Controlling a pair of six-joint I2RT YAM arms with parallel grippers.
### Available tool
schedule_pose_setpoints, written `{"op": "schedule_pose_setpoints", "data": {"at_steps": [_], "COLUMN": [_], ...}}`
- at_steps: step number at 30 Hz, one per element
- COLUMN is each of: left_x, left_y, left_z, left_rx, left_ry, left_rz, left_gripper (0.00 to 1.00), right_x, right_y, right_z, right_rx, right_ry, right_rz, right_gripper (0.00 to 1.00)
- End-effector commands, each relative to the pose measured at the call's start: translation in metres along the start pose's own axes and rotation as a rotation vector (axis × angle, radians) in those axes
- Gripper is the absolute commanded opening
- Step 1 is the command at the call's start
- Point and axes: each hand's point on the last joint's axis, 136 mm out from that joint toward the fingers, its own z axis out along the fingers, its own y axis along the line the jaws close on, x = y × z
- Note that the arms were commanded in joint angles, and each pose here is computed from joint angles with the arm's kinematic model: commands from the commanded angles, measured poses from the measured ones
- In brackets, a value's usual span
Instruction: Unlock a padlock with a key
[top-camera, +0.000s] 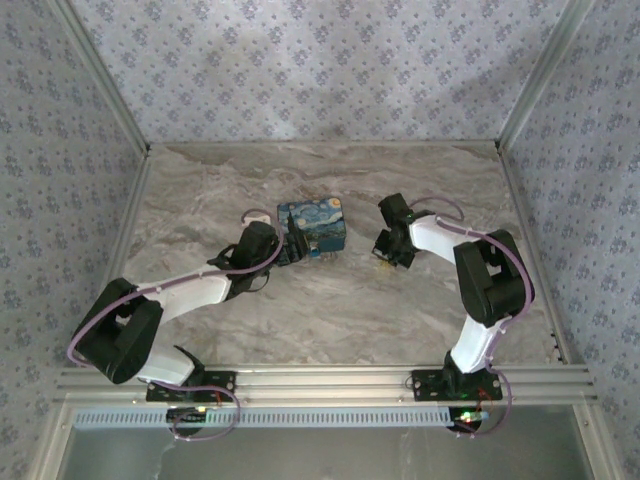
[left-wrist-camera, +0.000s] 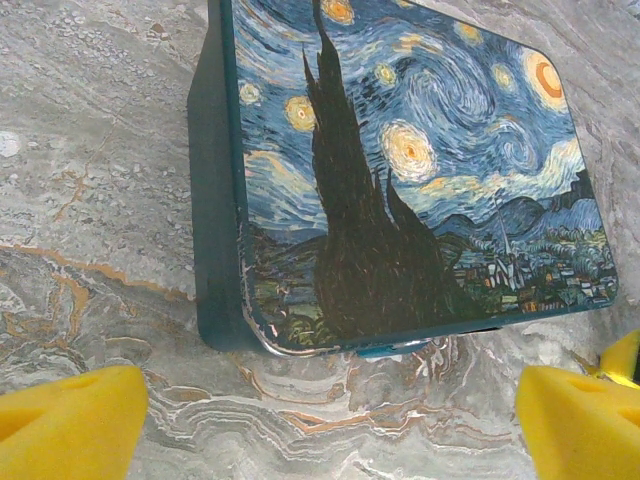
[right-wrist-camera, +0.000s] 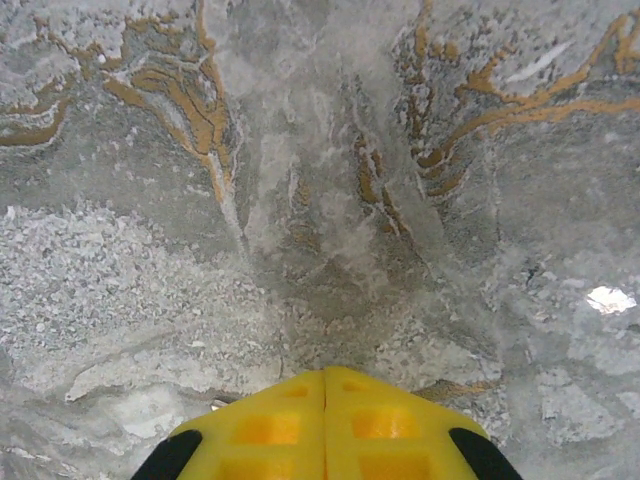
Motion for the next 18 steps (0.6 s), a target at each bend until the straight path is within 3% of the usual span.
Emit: {"op": "schedule_pose_setpoints", "data": {"at_steps": [1, 11, 18], "left_x": [-0.006, -0.006, -0.005], "left_y": [-0.006, -0.005, -0.004], "left_z": [-0.005, -0.005, -0.005], "left_rx": [0.022, 0.021, 0.022], "left_ry": [-0.033, -0.037, -0.037], "left_rz": [-0.014, -0.019, -0.026], "left_gripper": [0.95, 0.95, 0.95], "right_x": [0.011, 0.01, 0.017], "right_y": [-0.006, 0.002, 0.006], "right_z": [0.004, -0.01, -0.01], "right_rx": [0.018, -0.009, -0.006], "right_ry": [0.032, 0.01, 0.017], "right_rz": [0.007, -0.029, -0.053], "right_gripper": [0.12, 0.23, 0.24]}}
